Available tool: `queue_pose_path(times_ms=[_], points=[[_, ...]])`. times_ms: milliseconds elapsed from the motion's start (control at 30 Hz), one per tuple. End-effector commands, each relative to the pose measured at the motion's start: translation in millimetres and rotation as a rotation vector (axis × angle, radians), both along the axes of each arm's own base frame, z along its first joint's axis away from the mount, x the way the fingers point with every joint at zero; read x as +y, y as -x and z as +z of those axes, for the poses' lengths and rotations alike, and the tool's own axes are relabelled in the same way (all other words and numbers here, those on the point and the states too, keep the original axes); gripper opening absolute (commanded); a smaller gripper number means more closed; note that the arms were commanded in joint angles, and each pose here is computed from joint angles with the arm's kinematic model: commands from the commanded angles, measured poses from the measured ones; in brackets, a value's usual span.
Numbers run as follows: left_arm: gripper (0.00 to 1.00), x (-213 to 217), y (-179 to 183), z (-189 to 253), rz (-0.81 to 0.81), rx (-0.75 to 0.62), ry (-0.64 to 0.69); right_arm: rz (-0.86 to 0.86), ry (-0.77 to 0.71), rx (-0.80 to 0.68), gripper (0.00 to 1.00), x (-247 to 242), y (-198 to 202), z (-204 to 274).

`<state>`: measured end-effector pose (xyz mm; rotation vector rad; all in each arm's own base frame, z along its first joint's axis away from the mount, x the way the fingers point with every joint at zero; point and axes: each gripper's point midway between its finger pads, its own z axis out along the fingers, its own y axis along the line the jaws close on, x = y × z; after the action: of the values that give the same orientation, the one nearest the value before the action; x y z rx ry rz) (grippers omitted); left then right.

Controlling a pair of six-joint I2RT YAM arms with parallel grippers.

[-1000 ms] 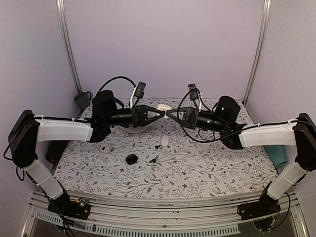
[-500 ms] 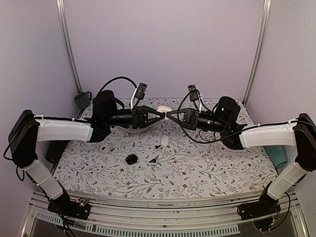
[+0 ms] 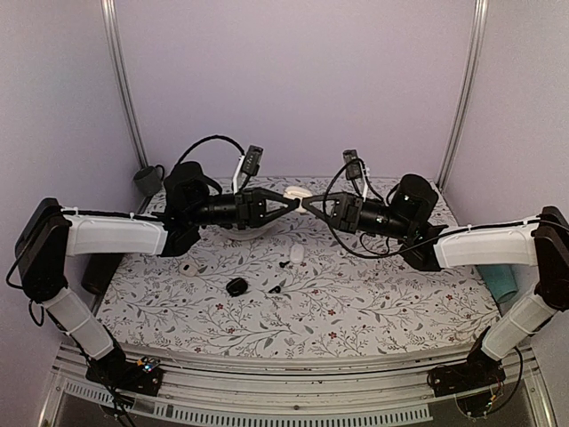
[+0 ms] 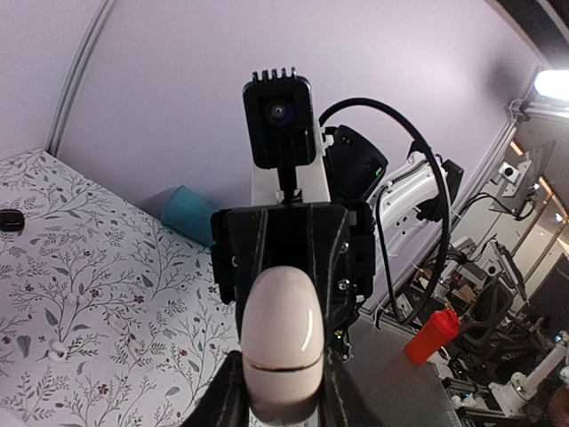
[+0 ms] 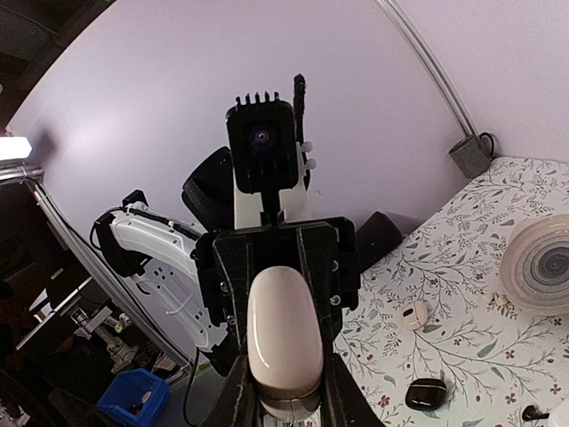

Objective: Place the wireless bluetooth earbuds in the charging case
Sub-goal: Pass from the right arm to the left, then open the charging case.

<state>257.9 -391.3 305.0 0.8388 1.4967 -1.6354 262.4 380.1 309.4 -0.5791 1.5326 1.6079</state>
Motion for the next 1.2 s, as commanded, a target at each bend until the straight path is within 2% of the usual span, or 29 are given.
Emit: queue_pose_path(times_ms=[0,133,267,400,500,733,833,1167], points=[[0.23,-2,14,22,-0.044,-0.064,0.059,-0.038,-0.025,0.013,0.06,-5,-7,1],[0.12,-2,13,23,-0.036,-0.071,0.061,-0.035,-0.025,0.022,0.07,-4,-7,-3],[0.00,-2,13,21,-0.037,-0.100,0.037,-0.075,-0.020,0.035,0.18,-10,-10,-7],[0.00,-1,14,20,-0.028,-0.153,-0.006,-0.106,0.010,0.027,0.48,-14,-11,-7],[0.00,1,18,20,-0.031,-0.201,-0.027,-0.136,0.033,0.018,0.59,-19,-13,-6],[0.00,4,21,19,-0.023,-0.296,-0.077,-0.113,0.077,-0.004,0.64,-18,-8,-7],[0.00,4,21,17,-0.022,-0.307,-0.093,-0.101,0.091,-0.020,0.67,-17,-5,-6],[0.00,1,26,17,-0.040,-0.330,-0.104,-0.116,0.121,-0.052,0.69,-11,-11,-1]])
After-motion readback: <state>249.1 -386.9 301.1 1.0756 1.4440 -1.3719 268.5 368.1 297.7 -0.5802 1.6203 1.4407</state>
